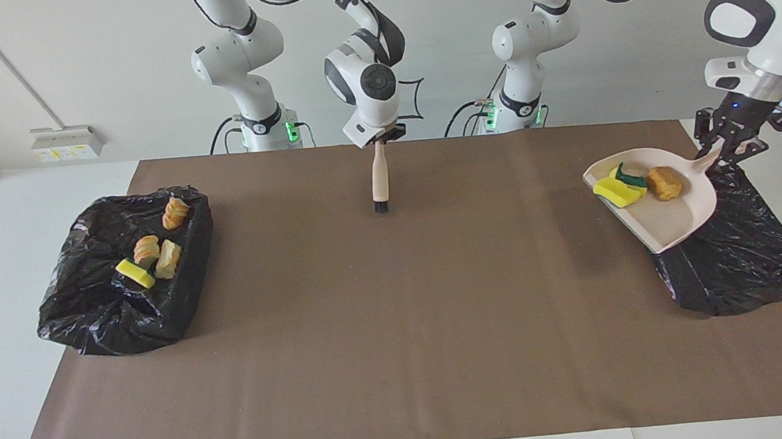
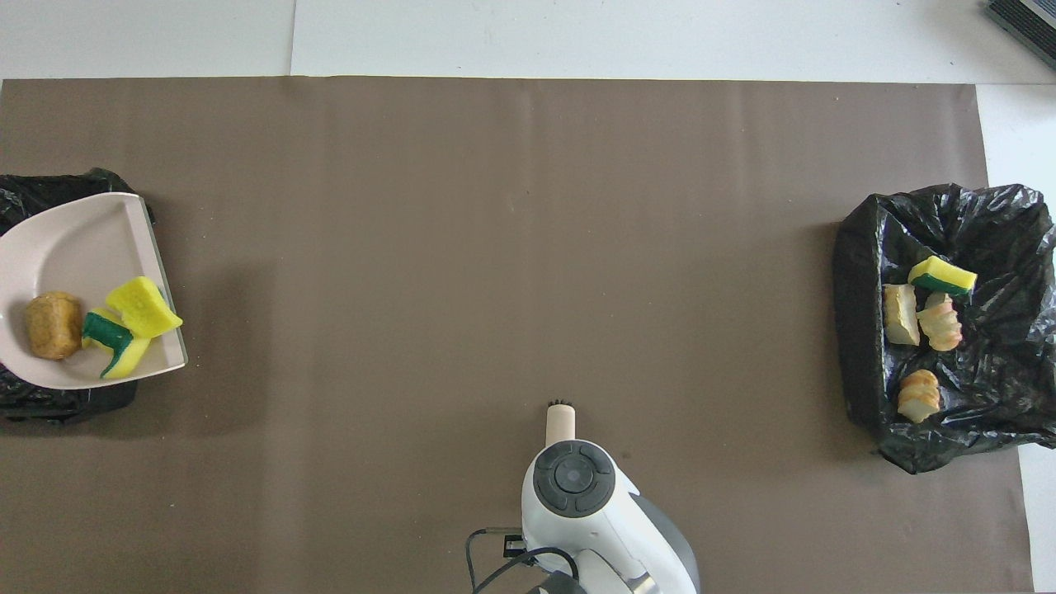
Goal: Sweep and dump trash in bin
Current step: 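Tip the dustpan into the bin while the right gripper sets the brush down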
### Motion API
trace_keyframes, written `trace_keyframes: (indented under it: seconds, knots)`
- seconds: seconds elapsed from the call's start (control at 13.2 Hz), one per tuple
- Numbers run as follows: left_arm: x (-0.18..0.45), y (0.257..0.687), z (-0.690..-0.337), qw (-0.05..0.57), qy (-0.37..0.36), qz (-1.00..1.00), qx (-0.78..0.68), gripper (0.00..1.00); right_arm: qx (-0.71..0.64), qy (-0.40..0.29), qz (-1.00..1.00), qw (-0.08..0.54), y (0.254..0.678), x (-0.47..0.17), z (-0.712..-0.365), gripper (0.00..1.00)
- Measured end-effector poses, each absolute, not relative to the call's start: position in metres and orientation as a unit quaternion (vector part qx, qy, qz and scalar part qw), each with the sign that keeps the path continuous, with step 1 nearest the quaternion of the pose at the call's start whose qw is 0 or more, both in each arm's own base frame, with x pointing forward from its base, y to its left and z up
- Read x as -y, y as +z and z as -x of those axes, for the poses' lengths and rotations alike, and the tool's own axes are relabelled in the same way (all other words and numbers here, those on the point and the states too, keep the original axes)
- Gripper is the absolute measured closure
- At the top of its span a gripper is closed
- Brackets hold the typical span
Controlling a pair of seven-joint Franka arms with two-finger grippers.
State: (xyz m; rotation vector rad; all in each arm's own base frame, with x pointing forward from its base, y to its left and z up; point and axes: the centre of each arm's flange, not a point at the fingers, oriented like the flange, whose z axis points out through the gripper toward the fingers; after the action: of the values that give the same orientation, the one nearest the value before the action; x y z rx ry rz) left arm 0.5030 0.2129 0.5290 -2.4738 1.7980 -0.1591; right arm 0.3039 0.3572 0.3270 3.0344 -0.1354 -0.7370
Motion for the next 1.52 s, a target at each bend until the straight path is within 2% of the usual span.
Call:
trace_keyframes:
  seconds: [0.3,0.53,0.76,0.84,0.99,1.14,1.22,1.29,1.52]
  knots:
    - [-0.291,0.554,-0.496,0.083,-0.043,0.836,-0.541,0.68,0.028,-0.244,-0.969,0.011,0.316,-0.353,-0.301,0.74]
    - [-0.320,0.568,-0.512,0.140,0.014,0.821,-0.553,0.68,0.018,-0.246,-0.969,0.008,0.314,-0.349,-0.302,0.74]
    - [-0.330,0.563,-0.526,0.190,0.075,0.793,-0.574,0.68,0.023,-0.247,-0.969,0.005,0.314,-0.343,-0.309,0.74]
    - [-0.331,0.560,-0.528,0.198,0.093,0.785,-0.580,0.68,0.024,-0.246,-0.969,0.004,0.314,-0.342,-0.310,0.67]
    - [-0.325,0.556,-0.535,0.214,0.126,0.769,-0.589,0.68,0.020,-0.236,-0.972,0.002,0.317,-0.342,-0.316,0.42]
    - [-0.313,0.556,-0.543,0.232,0.150,0.755,-0.595,0.68,0.008,-0.202,-0.979,-0.006,0.333,-0.334,-0.345,0.20]
    - [-0.309,0.557,-0.546,0.240,0.161,0.748,-0.598,0.68,0.002,-0.180,-0.984,-0.006,0.343,-0.321,-0.368,0.08]
    - [-0.307,0.558,-0.547,0.247,0.171,0.741,-0.600,0.68,0.003,-0.154,-0.988,-0.004,0.357,-0.304,-0.395,0.00]
    - [-0.310,0.560,-0.546,0.260,0.193,0.731,-0.600,0.68,0.019,-0.100,-0.995,-0.002,0.408,-0.261,-0.457,0.00]
